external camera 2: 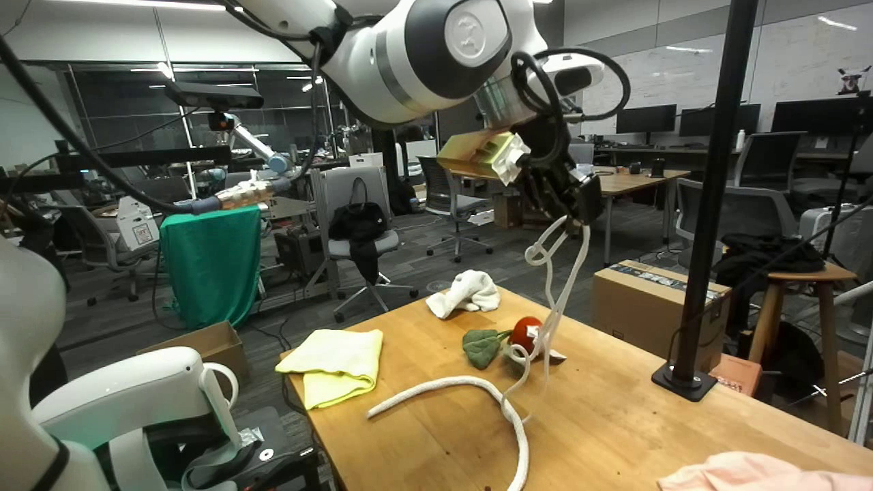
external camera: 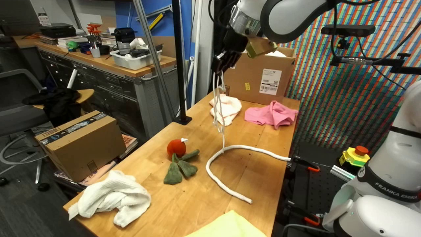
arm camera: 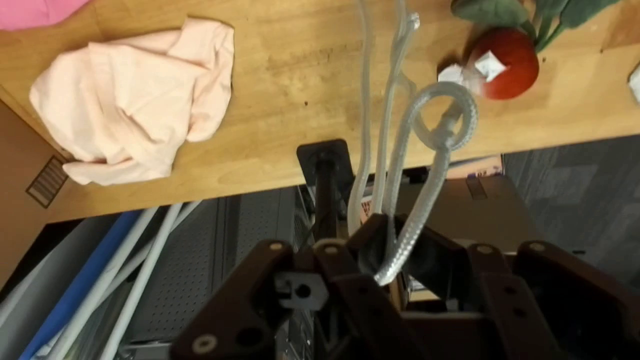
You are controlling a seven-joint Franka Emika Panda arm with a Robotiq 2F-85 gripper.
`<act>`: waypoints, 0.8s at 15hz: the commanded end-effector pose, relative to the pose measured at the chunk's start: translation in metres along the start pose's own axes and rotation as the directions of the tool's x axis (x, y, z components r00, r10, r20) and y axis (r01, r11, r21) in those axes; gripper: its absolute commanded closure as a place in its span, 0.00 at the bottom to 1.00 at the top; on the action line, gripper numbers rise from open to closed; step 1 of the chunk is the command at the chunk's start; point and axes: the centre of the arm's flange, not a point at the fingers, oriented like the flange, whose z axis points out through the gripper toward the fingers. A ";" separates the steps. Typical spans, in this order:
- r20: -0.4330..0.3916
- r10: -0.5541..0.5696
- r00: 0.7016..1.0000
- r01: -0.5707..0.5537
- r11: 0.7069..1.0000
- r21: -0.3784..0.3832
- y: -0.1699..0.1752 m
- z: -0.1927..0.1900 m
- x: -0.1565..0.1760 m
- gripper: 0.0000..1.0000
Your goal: Separate the objects on the heap
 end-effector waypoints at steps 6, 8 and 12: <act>-0.228 0.189 0.955 -0.181 0.982 0.056 0.000 -0.057 0.045 0.95; -0.244 0.209 0.947 -0.199 0.978 0.065 -0.001 -0.063 0.050 0.95; -0.289 0.263 0.921 -0.246 0.965 0.093 -0.004 -0.072 0.059 0.95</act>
